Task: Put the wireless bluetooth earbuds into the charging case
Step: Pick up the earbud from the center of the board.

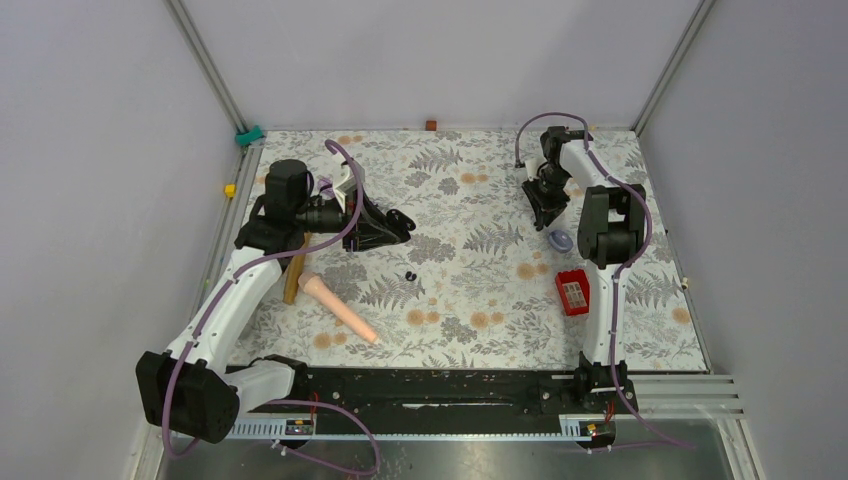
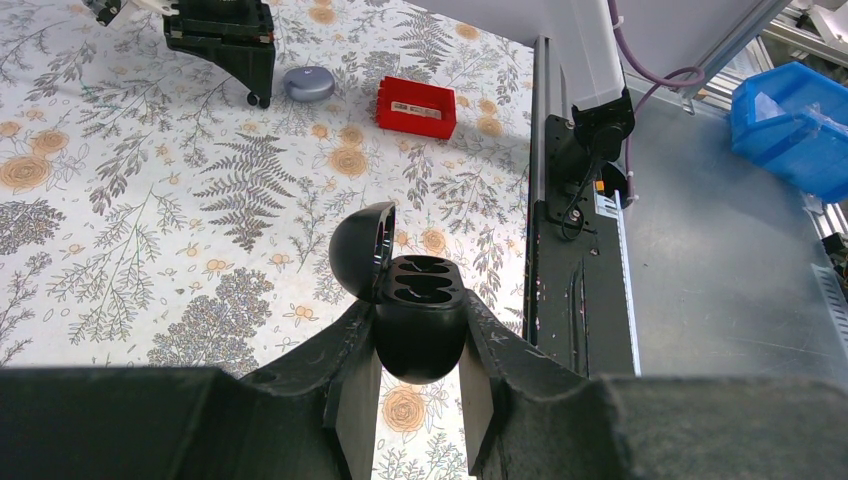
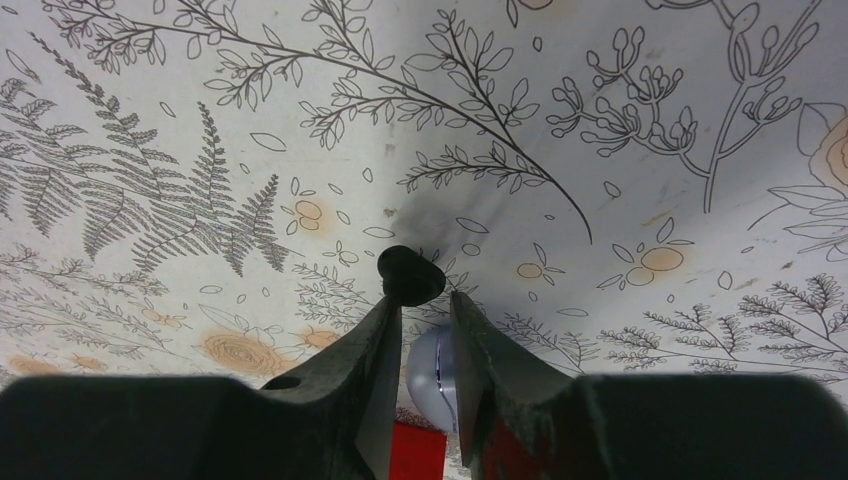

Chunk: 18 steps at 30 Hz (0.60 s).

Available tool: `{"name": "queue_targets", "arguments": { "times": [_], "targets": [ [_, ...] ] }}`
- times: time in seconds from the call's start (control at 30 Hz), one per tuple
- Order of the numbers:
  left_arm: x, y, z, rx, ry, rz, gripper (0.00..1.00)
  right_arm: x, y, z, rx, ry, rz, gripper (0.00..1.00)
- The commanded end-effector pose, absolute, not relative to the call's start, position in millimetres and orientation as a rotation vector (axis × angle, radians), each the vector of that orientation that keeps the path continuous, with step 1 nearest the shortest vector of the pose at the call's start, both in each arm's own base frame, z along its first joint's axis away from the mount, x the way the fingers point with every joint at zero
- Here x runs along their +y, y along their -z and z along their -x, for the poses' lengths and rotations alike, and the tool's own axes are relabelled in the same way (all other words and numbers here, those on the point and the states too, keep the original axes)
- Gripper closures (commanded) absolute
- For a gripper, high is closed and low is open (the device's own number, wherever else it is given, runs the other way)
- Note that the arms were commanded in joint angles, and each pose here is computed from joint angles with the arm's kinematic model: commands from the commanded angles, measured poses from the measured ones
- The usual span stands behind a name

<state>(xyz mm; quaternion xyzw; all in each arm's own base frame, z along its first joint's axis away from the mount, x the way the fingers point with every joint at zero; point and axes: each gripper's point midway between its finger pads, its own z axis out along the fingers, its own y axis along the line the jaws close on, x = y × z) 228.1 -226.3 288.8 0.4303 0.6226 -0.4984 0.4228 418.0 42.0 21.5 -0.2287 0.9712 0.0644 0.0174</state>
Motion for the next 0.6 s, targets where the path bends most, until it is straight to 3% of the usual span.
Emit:
{"name": "queue_targets", "arguments": {
  "times": [0.0,0.57],
  "targets": [
    [-228.4,-297.1,-233.2,1.501,1.207,-1.1,0.96,41.1,-15.5,-414.3,3.035,-0.177,0.807,0.68],
    [-230.1,-293.4,-235.3,1.513,1.207,-1.099,0.96,44.3,-20.9,-413.8,2.966,-0.111,1.059,0.66]
  ]
}}
